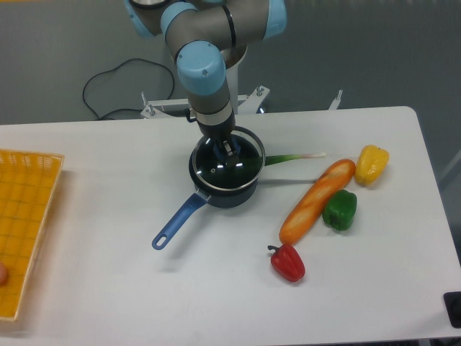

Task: Close the pot lid
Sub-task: 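Hold the lid knob and adjust the lid to sit flat on the rim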

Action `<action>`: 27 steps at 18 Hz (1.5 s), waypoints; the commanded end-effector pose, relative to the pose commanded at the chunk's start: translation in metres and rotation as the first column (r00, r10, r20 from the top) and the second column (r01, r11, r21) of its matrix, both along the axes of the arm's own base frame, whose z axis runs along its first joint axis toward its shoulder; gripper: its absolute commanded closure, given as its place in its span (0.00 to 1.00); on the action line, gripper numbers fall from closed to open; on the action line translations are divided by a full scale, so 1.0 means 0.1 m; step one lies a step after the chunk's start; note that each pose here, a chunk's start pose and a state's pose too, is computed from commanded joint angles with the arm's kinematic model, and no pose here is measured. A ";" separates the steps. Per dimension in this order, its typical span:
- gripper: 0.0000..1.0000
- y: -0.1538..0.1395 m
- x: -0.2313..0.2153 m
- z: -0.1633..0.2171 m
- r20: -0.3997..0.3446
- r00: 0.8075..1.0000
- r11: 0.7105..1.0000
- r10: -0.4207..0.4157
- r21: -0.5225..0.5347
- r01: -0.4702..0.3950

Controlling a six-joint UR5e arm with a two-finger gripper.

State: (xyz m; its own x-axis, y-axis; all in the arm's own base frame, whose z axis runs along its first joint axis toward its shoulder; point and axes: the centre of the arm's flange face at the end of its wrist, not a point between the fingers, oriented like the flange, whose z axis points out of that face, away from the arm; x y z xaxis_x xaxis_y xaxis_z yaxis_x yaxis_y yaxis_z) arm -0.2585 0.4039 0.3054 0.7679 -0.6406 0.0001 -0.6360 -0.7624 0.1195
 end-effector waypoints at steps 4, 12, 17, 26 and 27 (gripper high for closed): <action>0.44 0.04 -0.01 -0.02 0.000 1.000 1.000 0.017 0.000 -0.017; 0.44 0.09 0.01 -0.04 0.002 1.000 1.000 0.015 -0.004 -0.015; 0.44 0.10 0.06 -0.06 -0.031 1.000 0.999 -0.005 -0.043 0.003; 0.44 0.12 0.05 -0.08 -0.029 1.000 0.999 0.001 -0.046 -0.003; 0.44 0.12 0.05 -0.08 -0.028 1.000 0.999 0.001 -0.046 -0.003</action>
State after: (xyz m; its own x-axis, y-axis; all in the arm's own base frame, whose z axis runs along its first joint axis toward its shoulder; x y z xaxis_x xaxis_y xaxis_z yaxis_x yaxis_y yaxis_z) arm -0.2532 0.4156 0.2974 0.7692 -0.6390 0.0075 -0.6304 -0.7569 0.1723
